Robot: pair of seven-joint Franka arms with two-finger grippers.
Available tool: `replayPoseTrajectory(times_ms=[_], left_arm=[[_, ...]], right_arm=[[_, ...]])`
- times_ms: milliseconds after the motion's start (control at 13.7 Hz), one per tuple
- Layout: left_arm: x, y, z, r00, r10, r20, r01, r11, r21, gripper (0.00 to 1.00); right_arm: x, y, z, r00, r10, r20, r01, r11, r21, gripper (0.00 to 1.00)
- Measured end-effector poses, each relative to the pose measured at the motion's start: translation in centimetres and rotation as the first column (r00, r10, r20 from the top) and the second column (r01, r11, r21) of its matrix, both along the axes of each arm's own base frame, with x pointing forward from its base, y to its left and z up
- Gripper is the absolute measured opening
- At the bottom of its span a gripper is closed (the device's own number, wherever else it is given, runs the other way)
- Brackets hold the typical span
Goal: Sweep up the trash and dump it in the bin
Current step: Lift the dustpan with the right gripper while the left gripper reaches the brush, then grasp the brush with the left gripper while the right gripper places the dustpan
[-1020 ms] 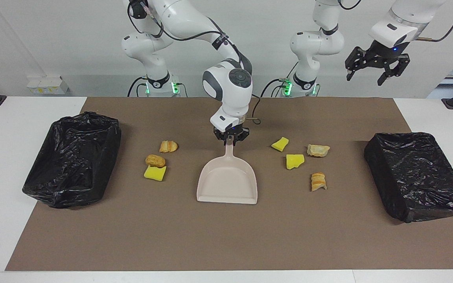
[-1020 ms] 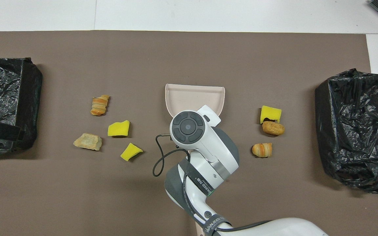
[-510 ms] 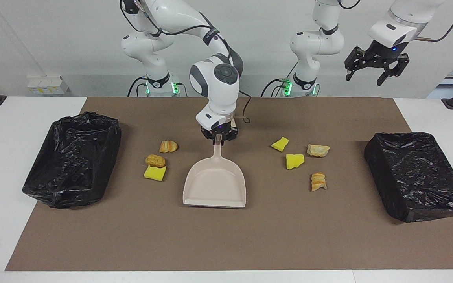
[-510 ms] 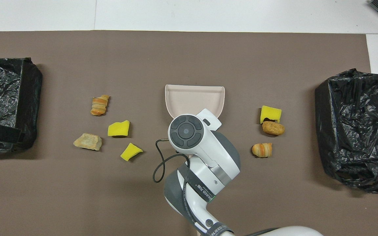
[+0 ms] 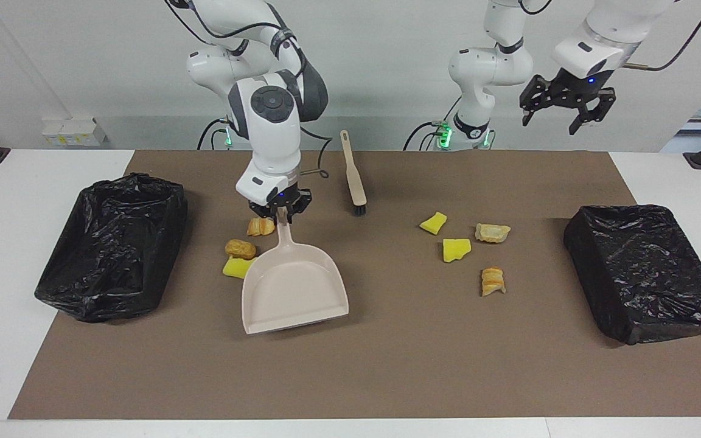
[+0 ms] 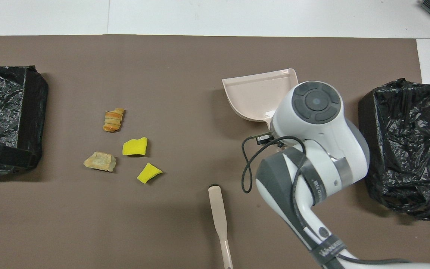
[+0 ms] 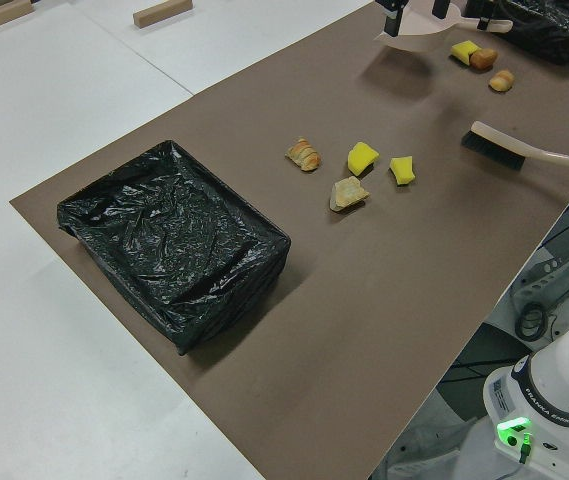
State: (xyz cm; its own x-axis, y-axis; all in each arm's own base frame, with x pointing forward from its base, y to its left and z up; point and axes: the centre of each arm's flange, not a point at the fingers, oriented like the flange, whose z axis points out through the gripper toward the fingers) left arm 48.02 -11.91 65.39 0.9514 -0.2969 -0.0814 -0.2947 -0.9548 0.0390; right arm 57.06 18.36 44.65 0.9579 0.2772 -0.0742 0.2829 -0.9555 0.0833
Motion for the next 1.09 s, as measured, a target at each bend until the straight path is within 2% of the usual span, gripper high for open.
replayPoseTrajectory(times_ms=[146,364,510,729,947,1093], left_arm=[[-2.3,-6.4,-3.6,0.999,0.031,-0.009,-0.03,0.999,0.017,1.0],[-8.0,-14.7,-9.0,0.998,0.067,-0.021,-0.066,0.997,0.045,1.0],[-11.4,-18.7,-12.1,0.996,0.088,-0.031,-0.087,0.996,0.028,1.0],[-16.1,-23.3,-16.1,0.989,0.146,-0.025,-0.146,0.989,0.032,1.0],[-20.7,-27.7,-19.5,0.975,0.221,-0.004,-0.22,0.975,0.025,1.0],[-23.5,-30.3,-22.7,0.968,0.249,0.006,-0.249,0.968,0.015,1.0]], right_arm=[[1.1,-4.0,0.0,0.994,0.108,-0.017,-0.108,0.994,0.009,0.32],[2.2,-9.3,0.0,0.968,0.249,-0.037,-0.249,0.968,0.026,0.32],[2.5,-11.5,-0.1,0.943,0.33,-0.047,-0.329,0.944,0.037,0.32],[2.5,-13.2,-0.3,0.874,0.481,-0.068,-0.478,0.876,0.061,0.32],[2.5,-14.5,-0.4,0.806,0.586,-0.086,-0.58,0.81,0.084,0.32],[2.4,-14.4,-0.2,0.742,0.662,-0.105,-0.657,0.75,0.082,0.32]])
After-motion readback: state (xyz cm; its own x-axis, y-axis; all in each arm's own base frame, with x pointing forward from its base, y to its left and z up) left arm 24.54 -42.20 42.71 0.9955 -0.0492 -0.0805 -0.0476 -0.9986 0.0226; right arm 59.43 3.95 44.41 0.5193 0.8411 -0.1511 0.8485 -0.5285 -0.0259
